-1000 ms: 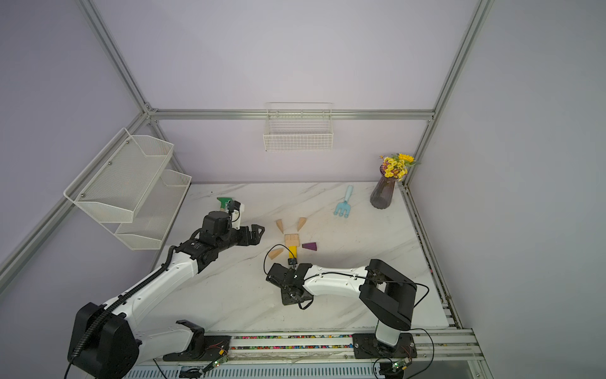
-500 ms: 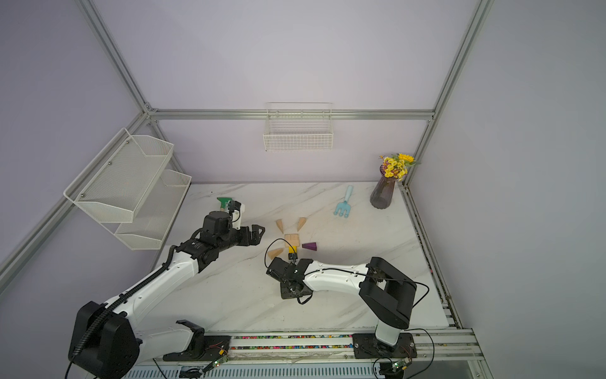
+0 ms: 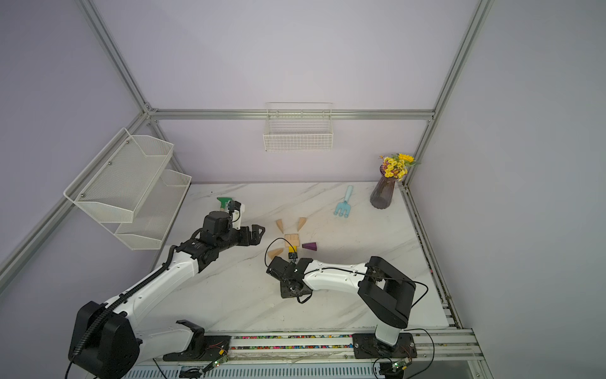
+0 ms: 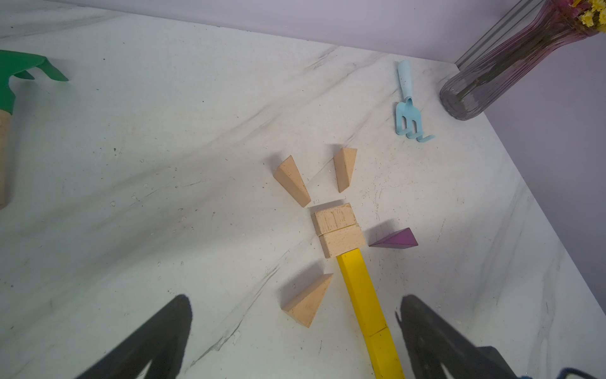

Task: Assemble a small pinwheel with building blocks
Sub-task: Adjust the building block at the center of the board.

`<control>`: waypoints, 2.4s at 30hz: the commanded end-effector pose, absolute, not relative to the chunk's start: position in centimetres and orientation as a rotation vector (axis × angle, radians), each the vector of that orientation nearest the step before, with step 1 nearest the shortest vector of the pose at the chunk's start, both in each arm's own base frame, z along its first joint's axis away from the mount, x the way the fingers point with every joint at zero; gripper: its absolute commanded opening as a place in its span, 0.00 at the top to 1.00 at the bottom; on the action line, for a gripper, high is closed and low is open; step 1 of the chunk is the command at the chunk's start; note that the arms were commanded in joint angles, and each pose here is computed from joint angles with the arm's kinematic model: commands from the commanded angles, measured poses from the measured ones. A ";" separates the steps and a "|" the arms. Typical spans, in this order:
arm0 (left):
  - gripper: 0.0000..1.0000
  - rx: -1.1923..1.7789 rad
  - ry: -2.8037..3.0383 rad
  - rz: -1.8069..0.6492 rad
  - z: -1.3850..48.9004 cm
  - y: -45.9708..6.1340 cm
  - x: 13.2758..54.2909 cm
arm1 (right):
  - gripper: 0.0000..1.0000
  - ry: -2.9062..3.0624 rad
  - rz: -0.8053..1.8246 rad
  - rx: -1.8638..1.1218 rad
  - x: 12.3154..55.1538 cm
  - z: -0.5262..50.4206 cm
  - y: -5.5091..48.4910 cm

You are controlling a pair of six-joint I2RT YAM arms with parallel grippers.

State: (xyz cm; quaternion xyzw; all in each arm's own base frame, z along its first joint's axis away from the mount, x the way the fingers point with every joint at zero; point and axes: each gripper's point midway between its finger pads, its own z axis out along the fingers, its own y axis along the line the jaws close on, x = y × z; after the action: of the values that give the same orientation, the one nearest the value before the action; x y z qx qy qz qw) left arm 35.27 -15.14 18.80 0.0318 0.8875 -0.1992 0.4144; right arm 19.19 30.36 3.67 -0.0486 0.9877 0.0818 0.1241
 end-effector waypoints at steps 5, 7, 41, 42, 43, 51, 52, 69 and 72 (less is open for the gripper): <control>0.00 0.072 2.174 -0.529 20.3 -15.4 36.0 | 1.00 2.864 0.226 -0.129 20.0 3.4 30.4; 0.00 0.072 2.175 -0.529 20.3 -15.4 36.1 | 1.00 2.859 0.237 -0.139 20.0 3.6 30.5; 0.00 0.075 2.189 -0.542 19.8 -15.6 36.1 | 1.00 2.890 0.226 -0.139 18.3 2.5 30.7; 0.00 0.075 2.190 -0.542 19.7 -15.6 36.1 | 1.00 2.888 0.222 -0.136 18.4 2.5 30.7; 0.00 0.075 2.189 -0.543 19.8 -15.7 36.1 | 1.00 2.885 0.219 -0.131 18.6 2.5 30.6; 0.00 0.076 2.189 -0.543 19.8 -15.7 36.0 | 1.00 2.880 0.212 -0.131 18.9 2.4 30.6; 0.00 0.074 2.189 -0.543 19.8 -15.6 36.1 | 1.00 2.880 0.212 -0.131 18.9 2.4 30.6; 0.00 0.077 2.190 -0.545 19.7 -15.7 36.1 | 1.00 2.872 0.218 -0.122 19.5 2.5 30.6; 0.00 0.077 2.189 -0.546 19.7 -15.7 36.2 | 1.00 2.864 0.246 -0.142 19.6 3.1 31.0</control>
State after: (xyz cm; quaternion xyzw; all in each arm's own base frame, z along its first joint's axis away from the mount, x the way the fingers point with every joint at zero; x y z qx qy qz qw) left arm 35.37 -15.52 18.20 0.0354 0.8901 -0.2053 0.4053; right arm 18.94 30.62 2.79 -0.0481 0.9883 0.0795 0.1211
